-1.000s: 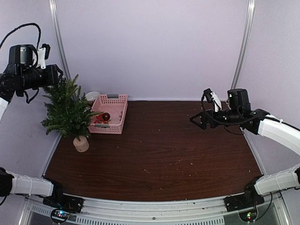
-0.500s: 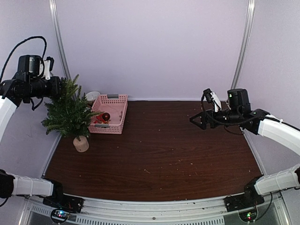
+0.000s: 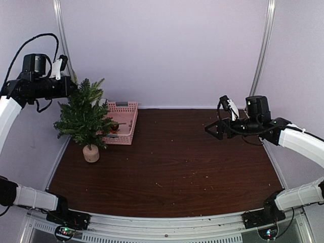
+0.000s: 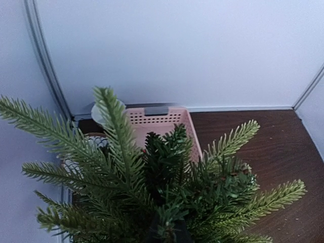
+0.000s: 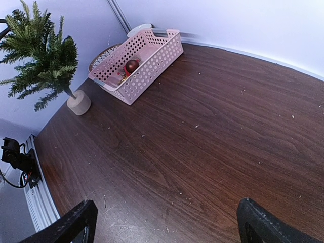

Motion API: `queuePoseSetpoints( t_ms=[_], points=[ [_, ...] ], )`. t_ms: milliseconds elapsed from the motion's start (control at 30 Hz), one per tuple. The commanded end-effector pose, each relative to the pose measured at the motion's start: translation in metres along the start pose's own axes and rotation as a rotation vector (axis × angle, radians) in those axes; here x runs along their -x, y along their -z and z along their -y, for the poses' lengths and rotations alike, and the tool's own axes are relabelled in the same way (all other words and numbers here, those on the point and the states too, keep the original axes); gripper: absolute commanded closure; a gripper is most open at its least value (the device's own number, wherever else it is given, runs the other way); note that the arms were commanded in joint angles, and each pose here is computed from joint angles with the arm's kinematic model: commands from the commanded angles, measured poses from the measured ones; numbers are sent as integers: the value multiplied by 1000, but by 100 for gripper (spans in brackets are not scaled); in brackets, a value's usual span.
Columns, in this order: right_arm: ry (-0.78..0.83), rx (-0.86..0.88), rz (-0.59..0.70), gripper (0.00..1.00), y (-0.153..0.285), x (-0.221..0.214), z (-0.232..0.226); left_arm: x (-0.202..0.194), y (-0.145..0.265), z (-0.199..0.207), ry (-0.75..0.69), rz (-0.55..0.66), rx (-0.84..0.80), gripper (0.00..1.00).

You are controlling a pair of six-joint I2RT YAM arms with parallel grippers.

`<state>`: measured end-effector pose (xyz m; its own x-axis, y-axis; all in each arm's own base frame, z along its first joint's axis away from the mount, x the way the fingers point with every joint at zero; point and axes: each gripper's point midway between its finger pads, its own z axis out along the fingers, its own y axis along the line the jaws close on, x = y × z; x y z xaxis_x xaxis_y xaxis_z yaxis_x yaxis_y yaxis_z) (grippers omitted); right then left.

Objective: Decorate the small christmas tree

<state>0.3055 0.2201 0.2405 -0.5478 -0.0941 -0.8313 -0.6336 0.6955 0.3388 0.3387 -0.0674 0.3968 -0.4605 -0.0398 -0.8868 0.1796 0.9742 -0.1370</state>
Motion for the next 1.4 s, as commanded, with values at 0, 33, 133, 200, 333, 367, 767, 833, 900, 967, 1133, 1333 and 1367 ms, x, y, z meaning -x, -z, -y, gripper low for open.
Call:
queuePoseSetpoints(
  t_ms=[0,33,133,200,333,367,767,833,900,967,1133,1333,1367],
  points=[
    [17,34,40,1,3,15,-10,58,23,55,-4,172,-264,100],
    [16,34,42,0,3,15,-10,63,23,65,-8,180,-297,100],
    [18,35,50,0,6,18,-12,74,23,100,-35,195,-393,100],
    [19,36,54,1,8,20,-13,76,19,127,-62,192,-451,100],
    [18,31,60,1,15,24,-16,80,8,184,-104,173,-590,100],
    [18,27,66,1,17,26,-17,80,5,200,-116,170,-626,100],
    [4,-59,179,1,52,31,-14,100,-57,324,-111,255,-886,100],
    [10,-86,194,1,58,32,-12,99,-67,341,-112,257,-915,100],
    [21,-108,212,1,63,33,-10,99,-74,352,-112,264,-926,100],
    [24,-124,223,1,66,32,-8,97,-78,362,-115,274,-942,100],
    [29,-146,230,0,69,31,-5,80,-96,374,-119,245,-934,100],
    [23,-137,235,0,64,34,-5,65,-118,372,-114,223,-897,100],
    [22,-134,233,1,64,34,-5,64,-121,371,-115,224,-884,100]
  ],
)
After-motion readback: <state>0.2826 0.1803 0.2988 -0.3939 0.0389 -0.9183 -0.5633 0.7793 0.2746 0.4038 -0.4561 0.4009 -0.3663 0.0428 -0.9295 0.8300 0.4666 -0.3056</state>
